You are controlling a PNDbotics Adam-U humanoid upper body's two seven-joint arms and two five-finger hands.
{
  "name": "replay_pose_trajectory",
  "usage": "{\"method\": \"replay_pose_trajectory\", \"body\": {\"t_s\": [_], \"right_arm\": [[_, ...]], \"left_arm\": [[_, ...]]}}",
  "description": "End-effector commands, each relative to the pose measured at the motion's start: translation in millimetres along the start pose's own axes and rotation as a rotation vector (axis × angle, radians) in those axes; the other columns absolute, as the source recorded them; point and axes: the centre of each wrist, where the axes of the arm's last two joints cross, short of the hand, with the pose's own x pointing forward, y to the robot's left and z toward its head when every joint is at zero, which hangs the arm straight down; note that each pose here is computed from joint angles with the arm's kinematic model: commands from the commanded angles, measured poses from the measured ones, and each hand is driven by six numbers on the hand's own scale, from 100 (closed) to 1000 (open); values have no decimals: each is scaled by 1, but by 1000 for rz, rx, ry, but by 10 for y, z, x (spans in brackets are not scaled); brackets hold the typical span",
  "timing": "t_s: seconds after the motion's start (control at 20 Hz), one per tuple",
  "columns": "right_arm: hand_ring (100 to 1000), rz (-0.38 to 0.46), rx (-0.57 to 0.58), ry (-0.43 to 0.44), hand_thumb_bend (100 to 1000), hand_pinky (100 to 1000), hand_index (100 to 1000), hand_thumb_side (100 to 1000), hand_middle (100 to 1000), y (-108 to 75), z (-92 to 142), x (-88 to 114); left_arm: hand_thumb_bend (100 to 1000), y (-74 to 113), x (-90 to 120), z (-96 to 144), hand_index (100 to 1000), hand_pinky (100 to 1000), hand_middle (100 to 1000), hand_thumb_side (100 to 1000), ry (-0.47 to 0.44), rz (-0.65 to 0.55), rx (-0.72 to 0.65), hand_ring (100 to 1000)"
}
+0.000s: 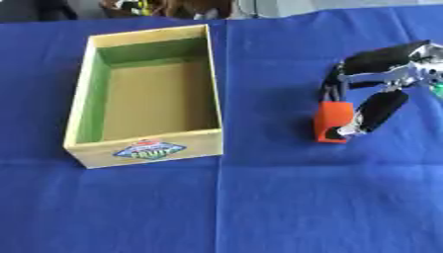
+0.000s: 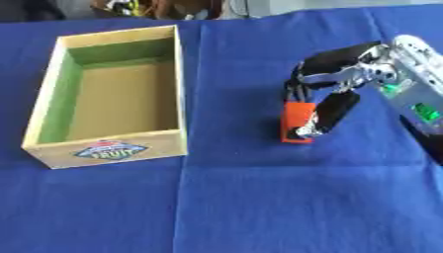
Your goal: Pick up objects on the table and place them in the box.
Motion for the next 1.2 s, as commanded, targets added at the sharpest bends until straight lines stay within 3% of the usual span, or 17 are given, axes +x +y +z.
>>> {"method": "replay_pose_trajectory", "body": {"t_s": [0.05, 0.6, 0.95, 1.2], "right_arm": [[738, 12, -11, 58, 465, 694, 845, 695, 659, -47, 89, -72], [732, 48, 14, 75, 481, 675, 833, 726, 643, 10, 67, -43], [611, 81, -20, 104, 474, 582, 682, 690, 485, -52, 109, 0], [574, 103, -63, 132, 443, 533, 621, 633, 451, -52, 101, 31]], "left_arm": [[100, 7, 64, -28, 823, 692, 744, 1000, -29, 0, -12, 713], [100, 3, 66, -30, 816, 690, 738, 1000, -37, 6, -18, 709], [100, -1, 63, -26, 814, 689, 737, 1000, -35, 7, -22, 708], [100, -9, 65, -26, 813, 687, 735, 1000, -36, 10, -25, 705]]}}
